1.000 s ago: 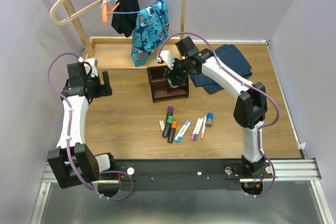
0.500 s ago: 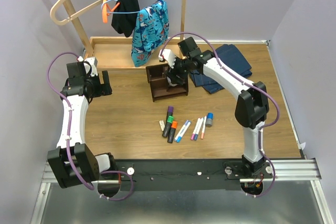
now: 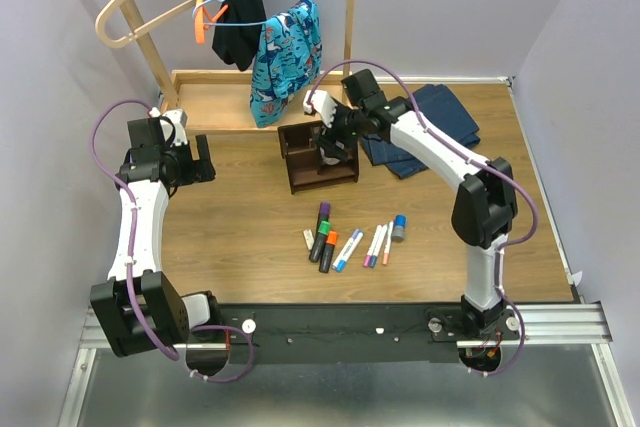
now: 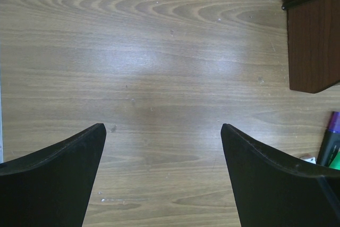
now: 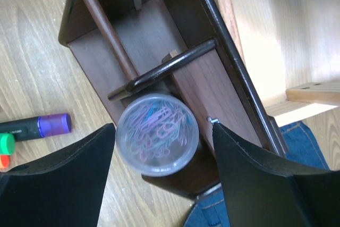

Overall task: Sort the stationery into containers
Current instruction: Place the stationery in the storage box, then pick up the pen from the center of the board.

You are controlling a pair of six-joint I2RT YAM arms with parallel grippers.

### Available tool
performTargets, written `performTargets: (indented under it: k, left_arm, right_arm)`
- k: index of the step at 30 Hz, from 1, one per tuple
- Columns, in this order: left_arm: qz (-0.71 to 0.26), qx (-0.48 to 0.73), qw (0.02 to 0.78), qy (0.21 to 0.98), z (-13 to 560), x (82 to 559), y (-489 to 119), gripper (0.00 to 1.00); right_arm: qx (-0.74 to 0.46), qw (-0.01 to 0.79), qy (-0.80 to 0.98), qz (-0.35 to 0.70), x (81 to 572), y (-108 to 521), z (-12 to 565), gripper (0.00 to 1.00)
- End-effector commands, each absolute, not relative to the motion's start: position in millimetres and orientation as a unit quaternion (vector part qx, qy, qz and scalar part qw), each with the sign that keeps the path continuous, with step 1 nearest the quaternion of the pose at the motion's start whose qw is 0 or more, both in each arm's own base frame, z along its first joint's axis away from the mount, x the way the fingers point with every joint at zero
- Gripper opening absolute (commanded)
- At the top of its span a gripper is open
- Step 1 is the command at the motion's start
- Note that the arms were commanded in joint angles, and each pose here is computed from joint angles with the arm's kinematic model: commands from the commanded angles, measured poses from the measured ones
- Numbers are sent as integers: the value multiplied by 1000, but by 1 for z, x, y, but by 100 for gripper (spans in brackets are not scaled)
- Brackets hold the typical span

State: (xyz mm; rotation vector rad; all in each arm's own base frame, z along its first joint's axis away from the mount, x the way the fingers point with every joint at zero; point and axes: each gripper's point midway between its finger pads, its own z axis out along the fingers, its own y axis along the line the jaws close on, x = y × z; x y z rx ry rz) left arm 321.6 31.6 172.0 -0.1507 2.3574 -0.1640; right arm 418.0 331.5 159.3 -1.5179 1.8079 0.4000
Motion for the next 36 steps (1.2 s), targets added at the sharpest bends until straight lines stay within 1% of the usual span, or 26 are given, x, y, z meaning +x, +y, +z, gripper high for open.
performTargets:
  k: [1,6,8,9,11,13,14,15,16,17,19,22,23,25,26,28,29,31,33,34,36]
  left_arm:
    - [-88,-41,386,918,181,318,20,99]
    - [-96,-9,397,913,188,313,8,99]
    - [-99,19,397,912,190,307,1,99]
    - [-99,52,397,911,192,304,-7,99]
    - [-109,89,393,909,194,293,-22,99]
    - [-124,160,393,897,198,279,-50,99]
    - [-140,189,378,896,193,267,-64,99]
    - [-149,211,372,891,193,260,-74,99]
    - [-163,246,369,881,194,249,-93,99]
    - [-171,255,357,882,189,241,-100,99]
    - [-198,274,339,878,186,225,-124,97]
    - [-233,278,316,876,178,213,-145,89]
    - [-242,279,314,874,178,211,-154,88]
    - [-228,266,305,885,171,218,-156,86]
    - [-231,249,302,891,172,221,-160,81]
    - [-230,236,283,901,166,225,-166,77]
    - [-232,230,286,901,168,230,-170,72]
    - [-222,203,278,912,163,235,-176,70]
    - [-205,174,270,924,158,240,-176,64]
    - [-201,181,255,928,150,237,-182,63]
    - [-182,190,248,932,145,236,-187,63]
  right_arm:
    - [-581,395,696,149,412,322,193,82]
    - [-570,410,695,156,390,310,225,82]
    - [-558,399,709,164,379,304,222,82]
    - [-552,404,710,167,372,299,230,82]
    - [-534,378,734,184,353,291,215,82]
    - [-515,378,745,192,336,282,220,82]
    - [-488,353,772,202,323,275,201,82]
    - [-475,348,782,206,316,271,198,82]
    - [-459,356,787,207,308,264,204,82]
    - [-424,345,813,203,302,255,190,81]
    - [-387,358,827,196,294,244,194,81]
    - [-328,364,856,165,292,223,184,81]
    - [-306,382,858,155,295,214,191,81]
    - [-288,389,865,134,299,201,190,81]
    - [-266,402,869,111,307,190,193,81]
    - [-222,420,877,75,322,165,198,81]
    - [-181,436,881,44,335,143,202,82]
    - [-113,450,886,24,346,119,206,82]
    - [-41,455,889,4,353,89,205,82]
    - [-23,456,890,1,354,81,205,82]
    - [8,451,892,6,353,69,200,81]
